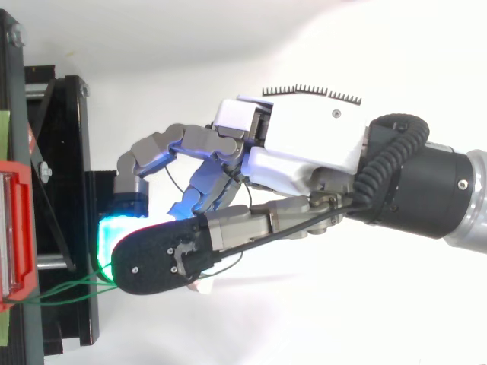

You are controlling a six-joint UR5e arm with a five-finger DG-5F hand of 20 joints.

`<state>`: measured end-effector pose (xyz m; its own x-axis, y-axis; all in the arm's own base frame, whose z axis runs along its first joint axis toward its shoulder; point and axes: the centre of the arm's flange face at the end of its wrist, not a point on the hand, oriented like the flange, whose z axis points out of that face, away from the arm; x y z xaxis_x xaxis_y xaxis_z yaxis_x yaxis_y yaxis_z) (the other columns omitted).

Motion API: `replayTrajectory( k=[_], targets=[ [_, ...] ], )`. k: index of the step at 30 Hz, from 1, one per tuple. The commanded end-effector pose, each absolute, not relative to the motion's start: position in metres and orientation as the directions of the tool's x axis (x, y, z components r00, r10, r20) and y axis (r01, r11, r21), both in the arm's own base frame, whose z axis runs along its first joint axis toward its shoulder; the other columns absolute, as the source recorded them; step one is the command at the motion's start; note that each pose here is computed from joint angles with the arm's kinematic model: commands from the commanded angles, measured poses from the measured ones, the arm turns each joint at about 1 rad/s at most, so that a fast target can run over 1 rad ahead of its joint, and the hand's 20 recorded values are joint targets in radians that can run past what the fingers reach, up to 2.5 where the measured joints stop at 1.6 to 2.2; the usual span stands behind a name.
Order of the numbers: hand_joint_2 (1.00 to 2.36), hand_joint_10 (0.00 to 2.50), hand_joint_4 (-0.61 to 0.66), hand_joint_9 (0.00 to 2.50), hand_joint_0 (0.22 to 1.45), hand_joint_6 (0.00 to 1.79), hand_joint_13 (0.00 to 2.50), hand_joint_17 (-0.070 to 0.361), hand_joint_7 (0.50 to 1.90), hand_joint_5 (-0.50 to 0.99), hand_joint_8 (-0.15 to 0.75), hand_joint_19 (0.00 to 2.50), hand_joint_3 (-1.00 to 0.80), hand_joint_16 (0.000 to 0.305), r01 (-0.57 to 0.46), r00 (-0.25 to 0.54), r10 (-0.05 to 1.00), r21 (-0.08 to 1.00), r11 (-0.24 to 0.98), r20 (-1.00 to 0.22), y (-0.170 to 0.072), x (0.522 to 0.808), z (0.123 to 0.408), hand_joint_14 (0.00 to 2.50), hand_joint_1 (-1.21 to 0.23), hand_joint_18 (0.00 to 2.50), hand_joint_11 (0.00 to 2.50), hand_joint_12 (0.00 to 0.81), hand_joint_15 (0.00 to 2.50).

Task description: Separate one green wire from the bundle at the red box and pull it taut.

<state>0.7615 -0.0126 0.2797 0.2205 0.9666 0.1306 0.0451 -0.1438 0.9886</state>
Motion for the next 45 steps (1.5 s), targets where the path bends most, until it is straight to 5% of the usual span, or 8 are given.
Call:
replayTrajectory(
  k=[1, 8, 18, 27, 33, 45],
  targets=[
    [1.02, 0.05, 0.08, 1.14, 0.61, 0.88, 1.18, 0.118, 1.02, -0.2, 0.271, 0.54, -0.16, 0.052, 0.047, 0.22, 0.968, 0.99, -0.133, 0.12, -0.013, 0.761, 0.28, 0.03, -0.67, 0.86, 1.7, 0.373, 1.14],
    [1.02, 0.0, 0.07, 1.13, 0.61, 0.88, 0.97, 0.116, 1.04, -0.19, 0.274, 0.5, -0.13, 0.051, 0.057, 0.219, 0.971, 0.992, -0.11, 0.095, -0.014, 0.761, 0.279, 0.02, -0.68, 0.81, 1.63, 0.382, 0.87],
    [1.02, 0.02, 0.06, 0.83, 0.61, 0.87, 0.7, 0.105, 1.07, -0.19, 0.267, 0.37, -0.13, 0.047, 0.117, 0.215, 0.974, 0.992, 0.044, -0.069, -0.023, 0.749, 0.301, 0.01, -0.69, 0.67, 0.67, 0.345, 0.35],
    [1.02, 0.01, 0.04, 0.63, 0.61, 0.86, 0.34, 0.098, 1.09, -0.18, 0.209, 0.03, -0.13, 0.044, 0.185, 0.193, 0.964, 0.972, 0.148, -0.183, -0.023, 0.732, 0.326, 0.0, -0.7, 0.28, 0.23, 0.298, 0.02],
    [1.02, 0.0, 0.04, 0.56, 0.6, 0.86, 0.33, 0.099, 1.09, -0.18, 0.195, 0.02, -0.14, 0.044, 0.239, 0.179, 0.963, 0.958, 0.157, -0.202, -0.022, 0.723, 0.301, 0.0, -0.71, 0.27, 0.09, 0.29, 0.01],
    [1.02, 0.0, 0.05, 0.54, 0.6, 0.85, 0.35, 0.1, 1.13, -0.18, 0.203, 0.07, -0.13, 0.044, 0.049, 0.206, 0.97, 0.992, 0.12, -0.128, -0.018, 0.73, 0.266, 0.0, -0.71, 0.28, 0.15, 0.301, 0.05]
  ],
)
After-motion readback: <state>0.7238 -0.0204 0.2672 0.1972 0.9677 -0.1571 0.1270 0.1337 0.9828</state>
